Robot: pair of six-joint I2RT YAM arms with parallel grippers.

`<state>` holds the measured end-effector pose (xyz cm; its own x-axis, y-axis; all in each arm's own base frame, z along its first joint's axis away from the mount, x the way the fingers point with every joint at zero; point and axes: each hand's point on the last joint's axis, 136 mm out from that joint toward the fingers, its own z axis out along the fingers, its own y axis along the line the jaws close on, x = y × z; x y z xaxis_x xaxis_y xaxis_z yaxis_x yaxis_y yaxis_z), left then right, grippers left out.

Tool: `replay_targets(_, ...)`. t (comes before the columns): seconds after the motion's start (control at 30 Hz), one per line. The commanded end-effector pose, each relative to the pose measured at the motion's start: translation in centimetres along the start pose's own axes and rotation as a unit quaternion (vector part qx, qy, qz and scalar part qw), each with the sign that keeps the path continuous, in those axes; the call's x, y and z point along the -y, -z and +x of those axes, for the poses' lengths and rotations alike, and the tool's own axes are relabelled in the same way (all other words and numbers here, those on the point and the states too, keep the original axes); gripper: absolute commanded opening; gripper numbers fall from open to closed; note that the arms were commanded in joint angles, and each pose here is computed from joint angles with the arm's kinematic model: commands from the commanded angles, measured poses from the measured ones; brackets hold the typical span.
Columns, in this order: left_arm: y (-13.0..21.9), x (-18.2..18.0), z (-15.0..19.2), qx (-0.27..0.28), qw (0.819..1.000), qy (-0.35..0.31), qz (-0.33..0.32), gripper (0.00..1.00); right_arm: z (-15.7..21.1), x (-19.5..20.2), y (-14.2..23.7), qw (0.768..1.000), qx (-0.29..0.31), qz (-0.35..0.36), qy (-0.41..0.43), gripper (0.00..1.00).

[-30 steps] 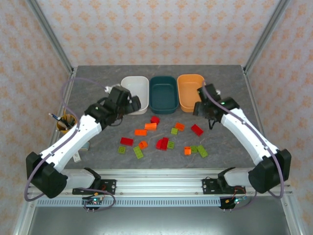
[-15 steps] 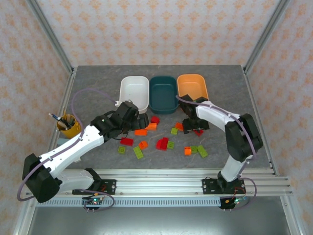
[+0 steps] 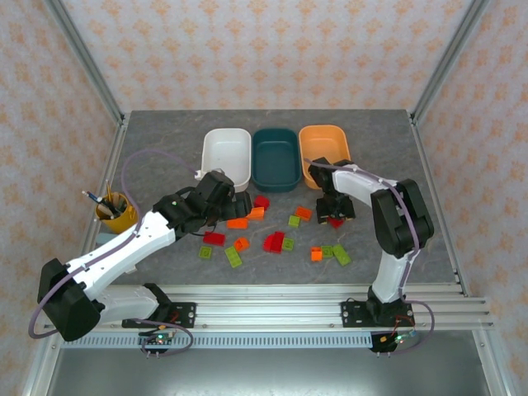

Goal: Sort the legos into containers by color

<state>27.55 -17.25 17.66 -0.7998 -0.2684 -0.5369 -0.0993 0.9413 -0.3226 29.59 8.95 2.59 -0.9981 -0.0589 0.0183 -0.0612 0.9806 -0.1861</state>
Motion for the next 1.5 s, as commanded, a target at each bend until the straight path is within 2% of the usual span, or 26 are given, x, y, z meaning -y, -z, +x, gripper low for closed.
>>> replay_targets(0.0, 0.1, 0.6, -0.3, 0.003, 1.000, 0.006, 0.006, 1.00, -1.1, -0.3, -0.3, 1.000, 0.001, -0.010, -0.002, 0.59)
replay_targets(0.23, 0.1, 1.0, 0.0, -0.002, 1.000, 0.004, 0.019, 1.00, -1.3, -1.0, -0.9, 0.999, -0.003, -0.030, -0.011, 0.47)
replay_targets(0.4, 0.2, 2.4, 0.5, -0.014, 0.998, 0.000, 0.062, 0.99, -1.2, -0.8, -0.2, 0.999, 0.014, -0.037, -0.025, 0.40)
replay_targets(0.5, 0.4, 3.6, 0.7, -0.021, 0.995, 0.000, 0.098, 0.98, -1.1, -0.5, 1.8, 0.997, 0.044, -0.046, -0.044, 0.38)
replay_targets(0.67, 1.0, 5.2, -0.2, -0.022, 0.993, 0.007, 0.119, 0.99, -2.3, 0.4, 7.9, 0.987, 0.120, -0.069, -0.084, 0.37)
replay_targets(0.77, 1.3, 6.1, -1.8, -0.014, 0.993, 0.011, 0.116, 0.99, -4.8, 0.9, 10.8, 0.979, 0.158, -0.076, -0.102, 0.37)
replay_targets(0.87, 1.2, 7.0, -3.9, -0.008, 0.993, 0.019, 0.116, 0.99, -8.3, 1.0, 11.8, 0.974, 0.173, -0.082, -0.120, 0.37)
replay_targets(0.97, 0.4, 7.5, -5.8, -0.004, 0.993, 0.032, 0.113, 0.99, -12.2, 0.7, 11.4, 0.971, 0.177, -0.087, -0.135, 0.37)
replay_targets(1.17, -2.0, 6.4, -8.2, -0.014, 0.995, 0.071, 0.072, 0.99, -18.0, 0.6, 7.6, 0.968, 0.147, -0.094, -0.179, 0.38)
replay_targets(1.33, -2.9, 5.1, -8.1, -0.021, 0.994, 0.095, 0.043, 0.99, -19.8, 0.1, 4.7, 0.975, 0.115, -0.081, -0.172, 0.42)
replay_targets(1.47, -2.7, 3.6, -6.9, -0.030, 0.993, 0.110, 0.021, 0.98, -20.1, 0.2, 5.1, 0.976, 0.115, -0.079, -0.170, 0.56)
